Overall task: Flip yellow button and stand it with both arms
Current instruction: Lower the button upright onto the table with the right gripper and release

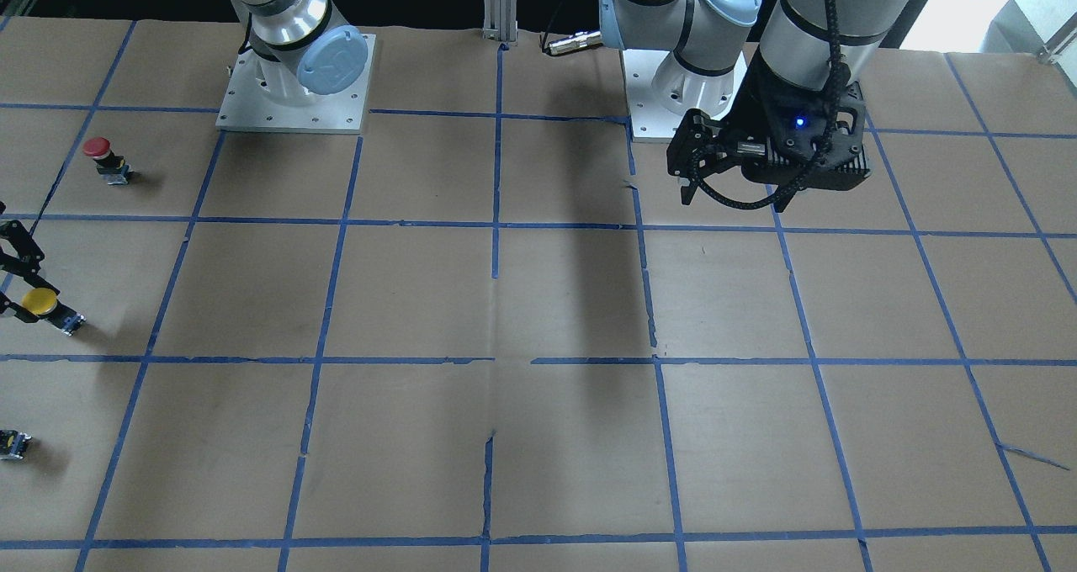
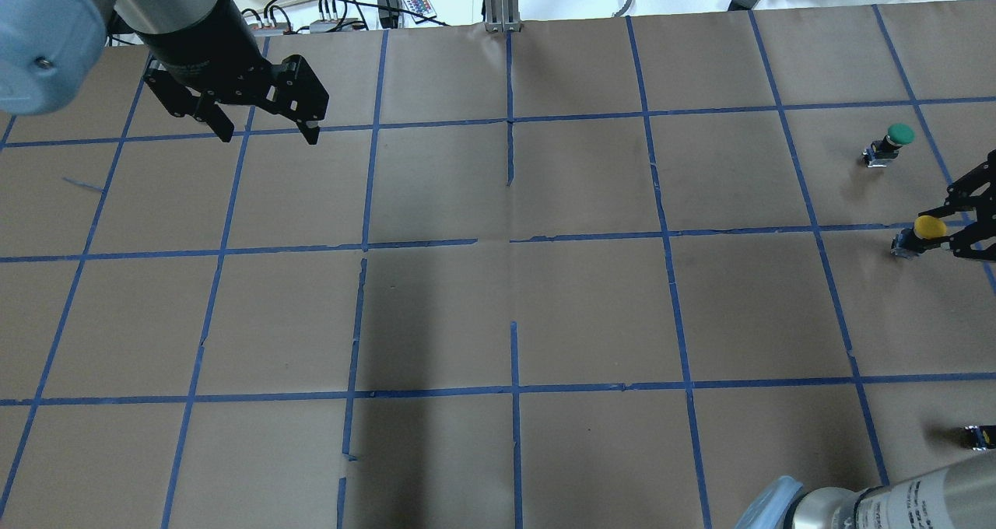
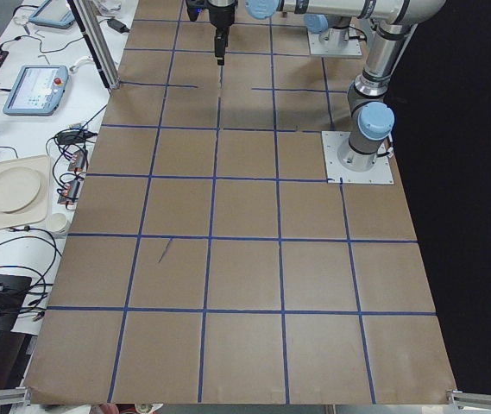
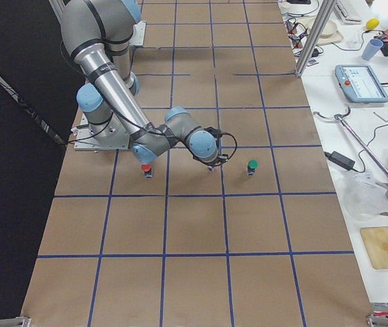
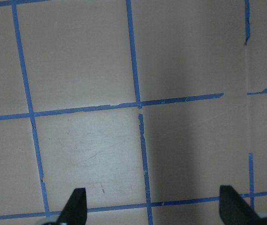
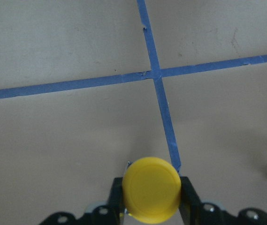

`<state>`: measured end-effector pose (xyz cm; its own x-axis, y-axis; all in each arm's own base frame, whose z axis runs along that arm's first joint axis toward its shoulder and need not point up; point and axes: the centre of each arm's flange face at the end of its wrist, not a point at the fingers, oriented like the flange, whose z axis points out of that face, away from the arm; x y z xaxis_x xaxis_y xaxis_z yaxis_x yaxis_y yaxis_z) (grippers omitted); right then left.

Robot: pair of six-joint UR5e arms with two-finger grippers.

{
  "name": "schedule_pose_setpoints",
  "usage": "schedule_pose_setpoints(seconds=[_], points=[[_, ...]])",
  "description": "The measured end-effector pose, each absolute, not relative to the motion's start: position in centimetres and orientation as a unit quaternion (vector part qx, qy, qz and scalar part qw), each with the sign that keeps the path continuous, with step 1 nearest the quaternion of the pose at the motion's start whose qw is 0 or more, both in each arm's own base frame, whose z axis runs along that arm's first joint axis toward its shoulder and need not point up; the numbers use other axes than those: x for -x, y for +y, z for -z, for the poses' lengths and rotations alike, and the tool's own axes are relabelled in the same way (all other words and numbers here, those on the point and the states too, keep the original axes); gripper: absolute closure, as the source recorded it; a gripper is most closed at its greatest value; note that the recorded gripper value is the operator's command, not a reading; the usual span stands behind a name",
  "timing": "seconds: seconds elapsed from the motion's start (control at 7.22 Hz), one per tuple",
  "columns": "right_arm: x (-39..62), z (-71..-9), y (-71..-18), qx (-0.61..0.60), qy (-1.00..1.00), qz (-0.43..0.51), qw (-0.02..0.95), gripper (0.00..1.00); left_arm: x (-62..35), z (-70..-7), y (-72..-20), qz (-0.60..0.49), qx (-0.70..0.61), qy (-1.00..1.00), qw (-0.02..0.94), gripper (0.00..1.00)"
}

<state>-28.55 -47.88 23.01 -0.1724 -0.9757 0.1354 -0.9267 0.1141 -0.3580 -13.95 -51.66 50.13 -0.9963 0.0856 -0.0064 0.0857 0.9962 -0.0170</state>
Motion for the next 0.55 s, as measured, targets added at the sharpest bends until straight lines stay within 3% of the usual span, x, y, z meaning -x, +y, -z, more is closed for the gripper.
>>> schedule_pose_setpoints(seconds=[0.28, 0.55], points=[[28.52, -22.94, -47.87, 0.638, 0.745, 0.183, 0.068, 0.31, 13.96, -50.1, -51.68, 0.008, -0.043, 0.999, 0.003, 0.0], [28.54, -22.97, -47.9, 0.637, 0.746, 0.184, 0.068, 0.26, 13.97, -50.11, -51.67, 0.008, -0.043, 0.999, 0.003, 0.0]])
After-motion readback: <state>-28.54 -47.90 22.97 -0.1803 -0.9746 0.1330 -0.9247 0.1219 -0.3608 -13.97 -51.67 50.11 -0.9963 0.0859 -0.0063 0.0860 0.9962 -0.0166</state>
